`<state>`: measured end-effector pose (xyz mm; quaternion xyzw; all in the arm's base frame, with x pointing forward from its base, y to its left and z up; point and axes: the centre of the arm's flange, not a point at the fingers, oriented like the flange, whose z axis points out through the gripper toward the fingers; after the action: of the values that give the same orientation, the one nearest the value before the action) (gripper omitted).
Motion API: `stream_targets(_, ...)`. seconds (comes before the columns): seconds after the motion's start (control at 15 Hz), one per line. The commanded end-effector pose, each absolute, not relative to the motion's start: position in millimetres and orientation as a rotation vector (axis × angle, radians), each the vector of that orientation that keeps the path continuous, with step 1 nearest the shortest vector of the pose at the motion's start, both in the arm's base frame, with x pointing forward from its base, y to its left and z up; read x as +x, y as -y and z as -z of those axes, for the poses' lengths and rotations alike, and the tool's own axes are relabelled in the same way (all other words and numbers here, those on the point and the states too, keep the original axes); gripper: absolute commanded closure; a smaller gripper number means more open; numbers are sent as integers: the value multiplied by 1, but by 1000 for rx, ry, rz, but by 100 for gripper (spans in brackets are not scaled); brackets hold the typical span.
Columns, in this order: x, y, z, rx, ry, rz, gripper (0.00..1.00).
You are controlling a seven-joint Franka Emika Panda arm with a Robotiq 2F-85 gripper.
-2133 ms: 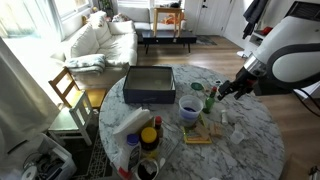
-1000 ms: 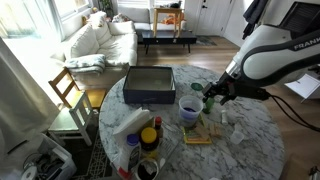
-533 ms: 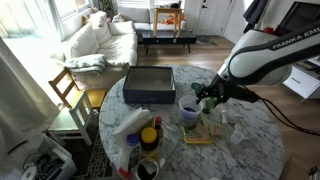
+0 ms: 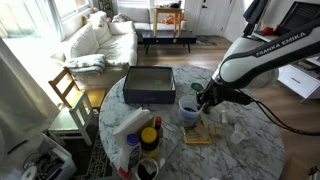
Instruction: Move the plastic cup to the left side of the table then put the green bottle in it
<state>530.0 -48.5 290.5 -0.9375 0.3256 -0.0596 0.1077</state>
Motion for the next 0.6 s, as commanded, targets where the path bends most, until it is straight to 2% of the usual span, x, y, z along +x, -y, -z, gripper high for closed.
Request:
stream_targets(0.0, 538, 47, -285, -2745, -951, 187, 99)
stream_targets(0.53, 530, 38, -338, -2785, -741, 249, 99)
